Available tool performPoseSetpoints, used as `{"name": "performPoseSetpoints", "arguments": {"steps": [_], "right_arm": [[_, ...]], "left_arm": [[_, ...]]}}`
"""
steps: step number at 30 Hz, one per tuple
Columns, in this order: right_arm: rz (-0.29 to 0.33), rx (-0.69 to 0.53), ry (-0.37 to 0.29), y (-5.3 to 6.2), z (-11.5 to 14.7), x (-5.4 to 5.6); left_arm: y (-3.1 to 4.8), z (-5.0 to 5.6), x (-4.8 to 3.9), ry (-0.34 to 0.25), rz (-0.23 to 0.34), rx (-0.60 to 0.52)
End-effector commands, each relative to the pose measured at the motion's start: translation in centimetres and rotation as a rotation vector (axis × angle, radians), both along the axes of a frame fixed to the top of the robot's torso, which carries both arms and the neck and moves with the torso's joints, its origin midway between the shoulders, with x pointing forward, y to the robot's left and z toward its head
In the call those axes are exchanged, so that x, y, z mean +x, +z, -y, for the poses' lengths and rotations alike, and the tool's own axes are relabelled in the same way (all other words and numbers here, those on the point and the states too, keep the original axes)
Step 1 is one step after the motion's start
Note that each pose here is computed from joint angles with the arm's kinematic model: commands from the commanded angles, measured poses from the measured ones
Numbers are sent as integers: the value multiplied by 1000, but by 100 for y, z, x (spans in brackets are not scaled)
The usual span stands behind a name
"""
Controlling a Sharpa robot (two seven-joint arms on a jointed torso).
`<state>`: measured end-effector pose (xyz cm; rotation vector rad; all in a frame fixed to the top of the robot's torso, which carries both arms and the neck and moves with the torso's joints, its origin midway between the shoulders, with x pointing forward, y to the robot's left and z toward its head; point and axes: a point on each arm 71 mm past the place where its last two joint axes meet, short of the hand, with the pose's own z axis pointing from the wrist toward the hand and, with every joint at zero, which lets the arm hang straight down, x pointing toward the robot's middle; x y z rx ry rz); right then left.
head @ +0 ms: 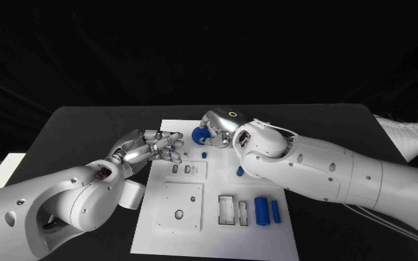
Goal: Assemble the parts on the task board
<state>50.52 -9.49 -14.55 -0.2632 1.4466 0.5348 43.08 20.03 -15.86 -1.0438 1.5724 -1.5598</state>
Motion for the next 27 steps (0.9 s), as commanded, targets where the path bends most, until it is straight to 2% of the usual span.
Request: {"name": "performPoseSetpoints", "arguments": {"steps": [1, 18, 27], "right_arm": [[-4, -29, 6, -41, -19, 17], [-35, -53, -7, -101, -37, 70], [-84, -75, -8, -141, -26, 72]], "left_arm": [[15, 20, -5, -7, 9, -12], [16, 18, -7, -9, 11, -8], [16, 12, -8, -7, 10, -8]]}}
